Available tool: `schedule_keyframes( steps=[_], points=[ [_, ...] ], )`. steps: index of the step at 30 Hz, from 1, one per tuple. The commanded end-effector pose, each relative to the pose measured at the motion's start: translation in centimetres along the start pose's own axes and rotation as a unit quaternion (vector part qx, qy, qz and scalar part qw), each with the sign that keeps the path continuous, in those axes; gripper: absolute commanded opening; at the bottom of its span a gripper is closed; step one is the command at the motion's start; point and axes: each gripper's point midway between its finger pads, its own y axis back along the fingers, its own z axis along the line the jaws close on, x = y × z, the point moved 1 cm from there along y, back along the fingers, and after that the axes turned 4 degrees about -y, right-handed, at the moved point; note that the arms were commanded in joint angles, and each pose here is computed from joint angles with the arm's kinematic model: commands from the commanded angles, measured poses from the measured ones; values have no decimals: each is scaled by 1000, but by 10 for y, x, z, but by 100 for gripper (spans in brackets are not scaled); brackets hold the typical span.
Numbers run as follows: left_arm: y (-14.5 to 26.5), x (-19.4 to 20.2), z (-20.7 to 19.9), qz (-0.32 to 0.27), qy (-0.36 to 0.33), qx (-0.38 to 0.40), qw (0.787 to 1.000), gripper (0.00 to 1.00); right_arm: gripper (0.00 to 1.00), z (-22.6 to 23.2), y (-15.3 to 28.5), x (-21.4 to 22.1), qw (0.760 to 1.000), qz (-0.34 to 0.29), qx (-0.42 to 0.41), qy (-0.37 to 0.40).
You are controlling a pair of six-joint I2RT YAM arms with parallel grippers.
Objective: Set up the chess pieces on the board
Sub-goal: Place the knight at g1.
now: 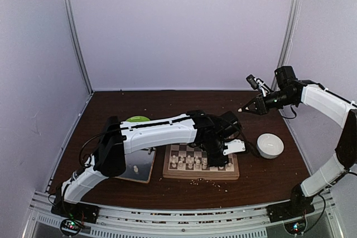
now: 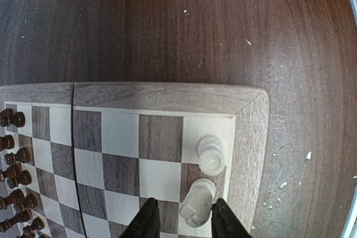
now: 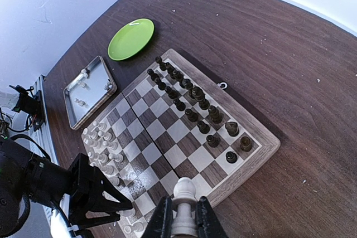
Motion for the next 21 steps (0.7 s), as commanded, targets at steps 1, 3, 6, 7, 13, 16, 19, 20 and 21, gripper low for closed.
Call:
schedule_keyframes(
  steps=[1, 3, 6, 7, 13, 16, 19, 20, 21],
  points=[
    [-4, -6, 5, -10, 1, -16, 1000, 33, 11, 0, 2, 0, 1000, -2, -6, 2],
    [-4, -5, 4, -10, 2, -15, 1000, 33, 11, 0, 1, 0, 1000, -1, -6, 1],
    [2, -7, 3, -14, -8, -11, 1000, 34, 11, 1, 2, 0, 1000, -2, -7, 1],
    [7, -8, 2, -17, -11, -10, 1000, 34, 11, 2, 2, -1, 1000, -3, -8, 1],
    [74, -30, 9, -81, -24, -42, 996, 38, 11, 5, 9, -7, 1000, -16, -6, 5],
    [123, -46, 25, -133, -15, -91, 987, 39, 11, 11, 13, -14, 999, -28, -20, -1],
    [173, -57, 52, -199, 30, -145, 969, 40, 11, 30, 20, -26, 996, -47, -71, -8],
    [188, -59, 63, -227, 53, -162, 959, 40, 11, 38, 24, -32, 994, -56, -93, -9],
    [203, -59, 71, -256, 73, -174, 948, 40, 11, 46, 28, -39, 991, -67, -113, -9]
  ],
)
